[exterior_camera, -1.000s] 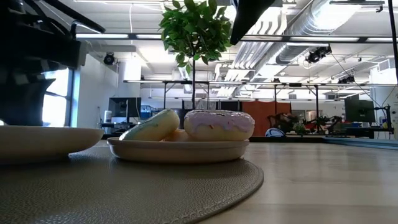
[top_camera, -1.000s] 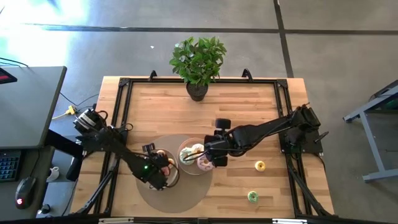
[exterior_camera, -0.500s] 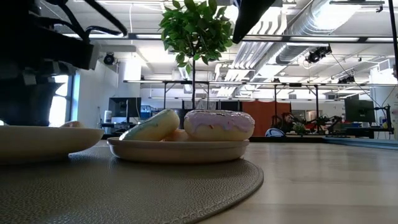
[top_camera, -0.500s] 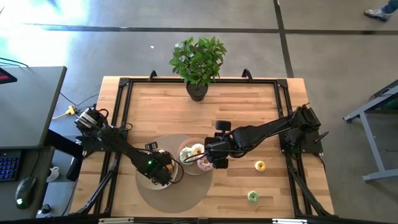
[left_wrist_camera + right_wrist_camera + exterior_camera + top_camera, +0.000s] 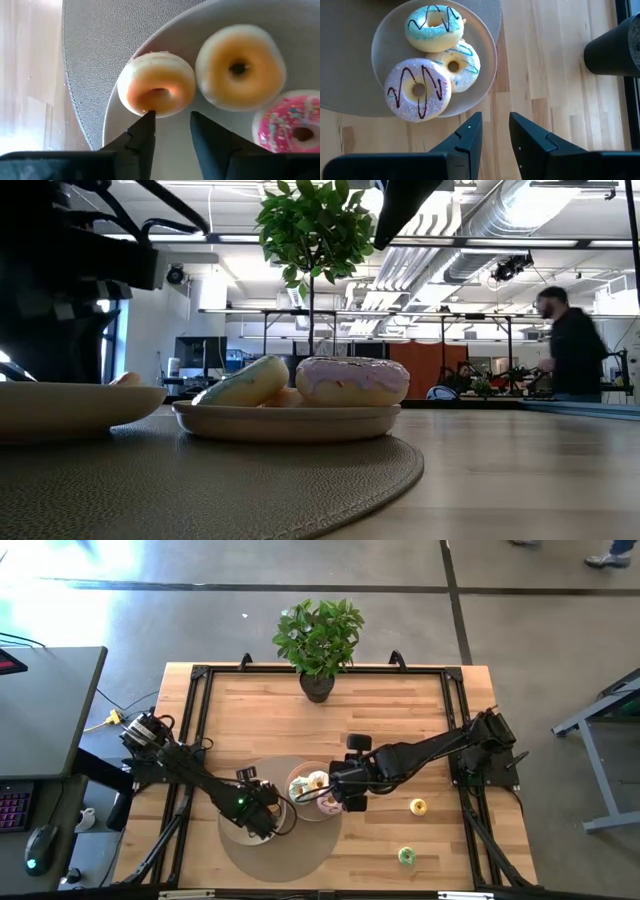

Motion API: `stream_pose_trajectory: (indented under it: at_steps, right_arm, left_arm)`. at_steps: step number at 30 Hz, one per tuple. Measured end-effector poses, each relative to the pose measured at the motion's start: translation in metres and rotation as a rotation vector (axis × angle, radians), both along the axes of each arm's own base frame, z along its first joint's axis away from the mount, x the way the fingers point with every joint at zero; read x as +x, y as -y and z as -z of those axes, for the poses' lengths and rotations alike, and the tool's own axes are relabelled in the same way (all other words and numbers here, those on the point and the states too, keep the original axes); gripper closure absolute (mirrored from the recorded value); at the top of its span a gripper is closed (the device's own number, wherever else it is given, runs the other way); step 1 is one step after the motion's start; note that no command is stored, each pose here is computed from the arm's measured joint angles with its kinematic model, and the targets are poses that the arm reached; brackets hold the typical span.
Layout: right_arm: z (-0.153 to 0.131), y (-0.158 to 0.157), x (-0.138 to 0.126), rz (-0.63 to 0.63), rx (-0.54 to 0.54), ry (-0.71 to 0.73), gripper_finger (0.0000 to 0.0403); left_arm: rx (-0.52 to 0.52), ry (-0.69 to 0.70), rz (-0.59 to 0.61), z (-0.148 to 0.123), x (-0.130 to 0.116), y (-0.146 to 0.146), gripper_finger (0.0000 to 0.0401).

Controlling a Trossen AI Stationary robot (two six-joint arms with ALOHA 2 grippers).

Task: Pick & Place donuts
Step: Adjust the small pink and green donuts

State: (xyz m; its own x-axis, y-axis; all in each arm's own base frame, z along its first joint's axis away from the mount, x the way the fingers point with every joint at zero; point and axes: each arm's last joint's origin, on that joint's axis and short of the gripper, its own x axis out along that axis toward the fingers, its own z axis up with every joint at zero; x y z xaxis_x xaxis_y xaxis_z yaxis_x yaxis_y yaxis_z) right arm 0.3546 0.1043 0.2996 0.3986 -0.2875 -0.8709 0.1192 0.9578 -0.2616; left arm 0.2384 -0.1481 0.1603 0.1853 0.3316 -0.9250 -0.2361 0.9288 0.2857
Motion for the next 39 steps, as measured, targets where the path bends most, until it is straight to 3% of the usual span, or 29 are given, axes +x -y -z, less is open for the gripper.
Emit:
stream_pose_trajectory:
  at_steps: [10,28,34,39]
  right_arm:
    - [0.0,0.0,0.0,0.0,0.0,0.0,0.0309]
    - [0.0,0.0,0.0,0.0,0.0,0.0,0.0309]
    - [0.0,0.0,0.0,0.0,0.0,-0.001,0.0309]
    - [0.0,0.0,0.001,0.0,0.004,0.012,0.0309]
  left_arm:
    - [-0.004,0.034,-0.007,0.014,-0.004,-0.003,0.0394]
    - [-0.068,0.203,-0.038,-0.019,-0.007,-0.001,0.0401]
    - [-0.202,0.199,0.074,-0.028,-0.014,0.015,0.0401]
    - [-0.178,0.286,0.155,-0.038,-0.02,0.024,0.0401]
